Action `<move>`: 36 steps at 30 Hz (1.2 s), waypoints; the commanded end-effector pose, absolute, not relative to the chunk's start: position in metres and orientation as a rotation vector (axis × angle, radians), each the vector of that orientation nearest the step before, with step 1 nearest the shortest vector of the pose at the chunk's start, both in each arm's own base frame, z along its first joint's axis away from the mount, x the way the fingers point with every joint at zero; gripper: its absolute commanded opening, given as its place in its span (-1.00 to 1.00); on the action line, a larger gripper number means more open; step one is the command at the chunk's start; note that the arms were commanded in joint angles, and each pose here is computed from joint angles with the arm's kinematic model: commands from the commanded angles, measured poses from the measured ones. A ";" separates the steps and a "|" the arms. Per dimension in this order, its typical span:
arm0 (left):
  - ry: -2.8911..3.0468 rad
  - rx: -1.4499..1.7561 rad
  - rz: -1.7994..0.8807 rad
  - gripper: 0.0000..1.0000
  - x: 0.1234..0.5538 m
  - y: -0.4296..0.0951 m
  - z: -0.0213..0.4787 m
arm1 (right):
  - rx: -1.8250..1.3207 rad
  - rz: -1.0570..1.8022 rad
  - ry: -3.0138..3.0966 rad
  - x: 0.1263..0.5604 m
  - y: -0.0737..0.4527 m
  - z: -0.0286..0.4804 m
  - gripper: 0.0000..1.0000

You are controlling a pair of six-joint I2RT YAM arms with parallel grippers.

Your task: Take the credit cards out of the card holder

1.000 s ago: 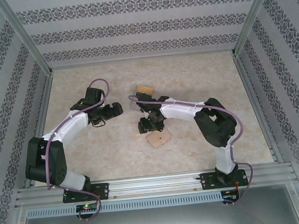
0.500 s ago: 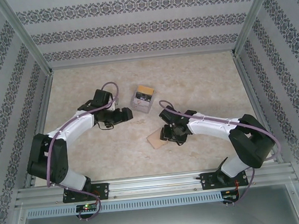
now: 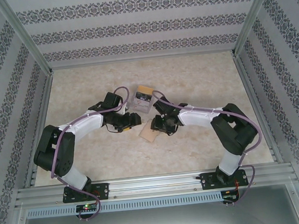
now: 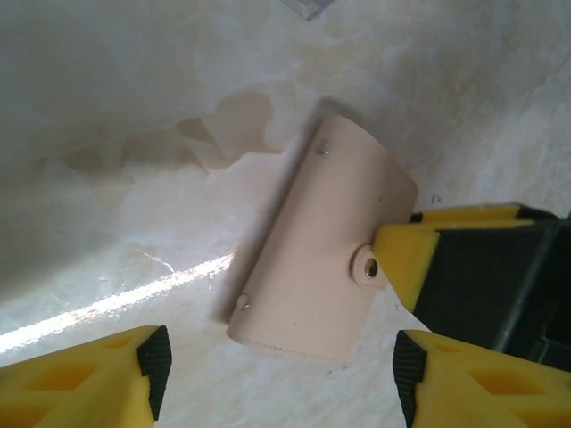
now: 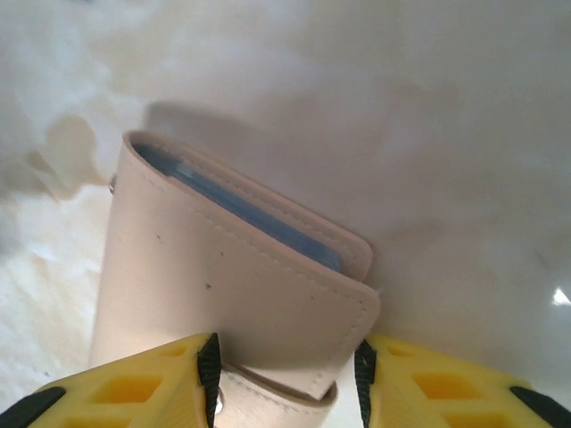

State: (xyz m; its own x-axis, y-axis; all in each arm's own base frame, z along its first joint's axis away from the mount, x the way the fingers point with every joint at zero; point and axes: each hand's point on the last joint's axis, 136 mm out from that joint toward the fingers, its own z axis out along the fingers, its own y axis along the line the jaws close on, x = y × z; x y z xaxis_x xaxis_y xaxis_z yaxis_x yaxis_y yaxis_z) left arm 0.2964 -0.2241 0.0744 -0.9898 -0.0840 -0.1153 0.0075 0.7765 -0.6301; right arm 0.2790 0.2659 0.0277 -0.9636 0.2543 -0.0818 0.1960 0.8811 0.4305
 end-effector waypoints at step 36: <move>3.012 0.010 -0.953 0.05 0.289 -0.243 0.025 | 0.229 0.684 2.978 0.283 0.277 0.013 -0.26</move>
